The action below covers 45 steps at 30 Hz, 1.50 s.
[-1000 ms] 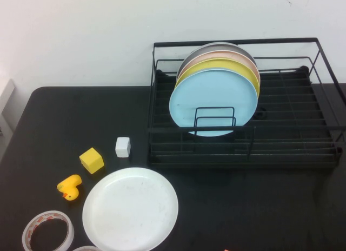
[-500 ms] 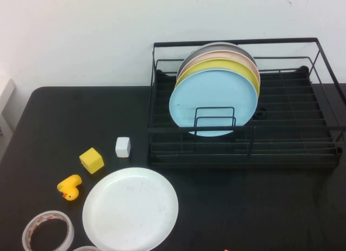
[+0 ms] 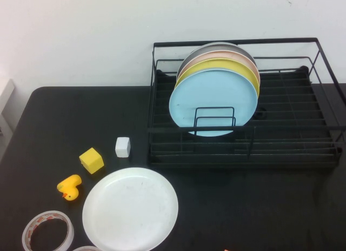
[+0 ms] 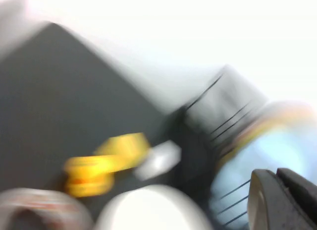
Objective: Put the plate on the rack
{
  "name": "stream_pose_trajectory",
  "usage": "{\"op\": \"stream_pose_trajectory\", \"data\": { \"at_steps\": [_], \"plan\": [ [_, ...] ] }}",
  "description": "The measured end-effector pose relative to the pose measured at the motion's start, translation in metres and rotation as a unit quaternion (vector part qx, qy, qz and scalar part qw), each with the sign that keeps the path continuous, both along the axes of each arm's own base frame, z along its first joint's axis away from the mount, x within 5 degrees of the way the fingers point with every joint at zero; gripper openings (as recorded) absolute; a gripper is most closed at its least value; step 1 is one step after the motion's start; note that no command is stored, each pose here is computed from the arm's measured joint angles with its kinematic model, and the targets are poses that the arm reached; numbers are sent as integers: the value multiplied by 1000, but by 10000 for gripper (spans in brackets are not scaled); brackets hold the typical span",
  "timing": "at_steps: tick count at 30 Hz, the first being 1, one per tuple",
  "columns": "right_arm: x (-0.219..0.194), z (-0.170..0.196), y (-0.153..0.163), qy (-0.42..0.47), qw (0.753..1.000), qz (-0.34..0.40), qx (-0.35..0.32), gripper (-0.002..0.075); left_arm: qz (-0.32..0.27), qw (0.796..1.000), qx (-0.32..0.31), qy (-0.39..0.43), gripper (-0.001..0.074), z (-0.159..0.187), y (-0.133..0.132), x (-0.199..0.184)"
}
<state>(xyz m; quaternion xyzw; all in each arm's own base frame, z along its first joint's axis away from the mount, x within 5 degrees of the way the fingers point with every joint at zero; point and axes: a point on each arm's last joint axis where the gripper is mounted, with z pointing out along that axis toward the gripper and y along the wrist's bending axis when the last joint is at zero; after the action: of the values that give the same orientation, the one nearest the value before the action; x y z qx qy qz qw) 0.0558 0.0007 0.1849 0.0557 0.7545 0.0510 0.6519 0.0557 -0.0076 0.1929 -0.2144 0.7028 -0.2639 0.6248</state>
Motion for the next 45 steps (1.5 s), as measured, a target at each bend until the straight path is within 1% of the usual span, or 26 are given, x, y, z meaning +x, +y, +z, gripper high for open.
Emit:
{"op": "stream_pose_trajectory", "data": {
  "at_steps": [1, 2, 3, 5, 6, 8, 10, 12, 14, 15, 16, 17, 19, 21, 23, 24, 26, 28, 30, 33, 35, 37, 40, 42, 45],
  "plan": [
    [0, 2, 0, -10, 1000, 0, 9, -2, 5, 997, -71, -16, -3, 4, 0, 0],
    [0, 3, 0, -19, 1000, 0, 16, -2, 11, 989, -145, -31, -3, 8, 1, 0],
    [1, 5, 0, -25, 999, 0, 21, -2, 17, 976, -212, -42, -3, 11, 2, 0],
    [1, 5, 0, -30, 999, -1, 26, -2, 26, 953, -298, -57, -3, 15, 5, 0],
    [1, 6, 0, -30, 999, -1, 26, -2, 30, 942, -328, -62, -3, 16, 6, 0],
    [1, 6, 1, -32, 999, -1, 42, -2, 34, 930, -360, -65, -3, 17, 7, 0],
    [1, 6, 1, -33, 996, -3, 89, -2, 36, 923, -378, -66, -3, 17, 8, 0],
    [1, 7, 3, -32, 981, -6, 189, -2, 38, 916, -393, -68, -3, 18, 9, 0],
    [1, 7, 4, -27, 956, -9, 291, -2, 41, 912, -403, -72, -3, 18, 10, 0],
    [1, 6, 5, -23, 945, -9, 326, -2, 42, 911, -403, -74, -3, 18, 10, 0],
    [0, 6, 6, -20, 938, -9, 346, -2, 42, 913, -399, -74, -3, 19, 10, 0],
    [0, 6, 6, -18, 934, -9, 357, -2, 41, 919, -385, -75, -3, 18, 10, 0],
    [0, 6, 7, -15, 933, -7, 360, -2, 29, 942, -328, -67, -3, 20, 6, 0],
    [0, 5, 7, -12, 933, -5, 359, -2, -2, 967, -247, -56, -3, 33, 0, -3],
    [0, 5, 7, -8, 934, -4, 357, -2, -29, 986, -162, -36, -3, 49, -6, -6],
    [0, 4, 8, -4, 935, -3, 355, -2, -41, 992, -119, -19, -3, 57, -8, -7],
    [0, 3, 9, 4, 939, 0, 344, -2, -61, 997, -47, 28, -3, 70, -12, -4],
    [-1, 0, 10, 22, 947, 7, 320, -2, -80, 994, 25, 77, -3, 84, -14, 0],
    [-2, -4, 12, 43, 953, 16, 299, -2, -101, 980, 104, 134, -3, 94, -14, 8],
    [-2, -6, 14, 58, 956, 22, 286, -2, -127, 948, 207, 205, -2, 107, -12, 24],
    [-2, -6, 14, 58, 957, 23, 282, -2, -138, 928, 243, 247, 0, 113, -10, 40],
    [-2, -7, 14, 59, 958, 23, 280, -2, -147, 914, 264, 271, 16, 122, -11, 56],
    [-2, -7, 14, 58, 960, 24, 274, -2, -181, 892, 291, 296, 82, 127, -18, 81],
    [-2, -7, 14, 58, 961, 25, 271, -2, -210, 875, 305, 312, 158, 125, -28, 99],
    [-2, -7, 14, 58, 961, 26, 268, -2, -251, 848, 314, 346, 279, 113, -47, 123]
  ]
}}
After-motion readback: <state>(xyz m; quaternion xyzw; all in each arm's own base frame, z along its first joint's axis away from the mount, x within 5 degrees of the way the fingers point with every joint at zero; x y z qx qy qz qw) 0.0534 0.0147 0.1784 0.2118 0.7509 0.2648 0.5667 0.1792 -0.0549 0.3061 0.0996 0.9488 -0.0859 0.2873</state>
